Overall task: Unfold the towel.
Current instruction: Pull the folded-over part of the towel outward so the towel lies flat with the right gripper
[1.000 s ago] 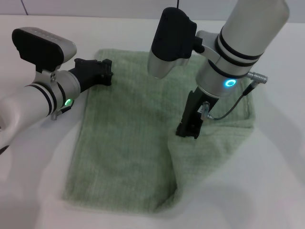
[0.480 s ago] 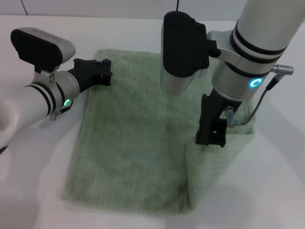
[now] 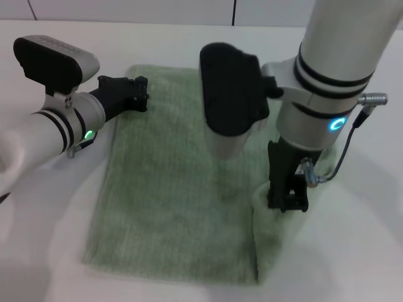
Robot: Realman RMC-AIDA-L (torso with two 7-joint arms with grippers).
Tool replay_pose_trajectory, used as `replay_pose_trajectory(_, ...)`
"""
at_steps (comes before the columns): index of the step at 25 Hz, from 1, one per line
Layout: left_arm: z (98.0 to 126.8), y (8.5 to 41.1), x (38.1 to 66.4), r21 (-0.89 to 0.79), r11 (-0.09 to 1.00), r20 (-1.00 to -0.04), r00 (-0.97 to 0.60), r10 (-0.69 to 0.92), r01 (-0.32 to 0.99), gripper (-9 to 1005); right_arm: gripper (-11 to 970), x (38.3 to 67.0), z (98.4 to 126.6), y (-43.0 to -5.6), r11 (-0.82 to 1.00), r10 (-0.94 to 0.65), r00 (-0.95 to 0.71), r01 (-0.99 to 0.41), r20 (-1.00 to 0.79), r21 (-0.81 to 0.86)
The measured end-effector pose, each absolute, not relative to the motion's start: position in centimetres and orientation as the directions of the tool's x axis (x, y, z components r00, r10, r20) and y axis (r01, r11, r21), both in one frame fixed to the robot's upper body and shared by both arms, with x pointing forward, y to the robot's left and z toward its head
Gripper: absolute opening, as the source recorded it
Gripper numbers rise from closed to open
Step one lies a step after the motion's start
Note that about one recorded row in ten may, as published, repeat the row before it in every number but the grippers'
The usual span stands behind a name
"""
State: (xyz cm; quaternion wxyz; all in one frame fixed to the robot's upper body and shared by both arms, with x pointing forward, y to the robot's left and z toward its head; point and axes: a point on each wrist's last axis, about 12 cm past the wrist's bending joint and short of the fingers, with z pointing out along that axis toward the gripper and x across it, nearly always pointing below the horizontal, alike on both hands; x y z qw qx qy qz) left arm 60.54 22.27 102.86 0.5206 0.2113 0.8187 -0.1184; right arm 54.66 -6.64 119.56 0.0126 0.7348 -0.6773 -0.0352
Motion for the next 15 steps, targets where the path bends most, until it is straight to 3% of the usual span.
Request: replay_pose_trajectory(15, 102.7, 22.2, 60.4, 0.029, 0.88, -0.899, -0.372, 0.23, 0.474, -1, 14, 52.6, 119.1, -5.3, -0.138, -0.984, 0.154, -0.977, 0.089, 0.165)
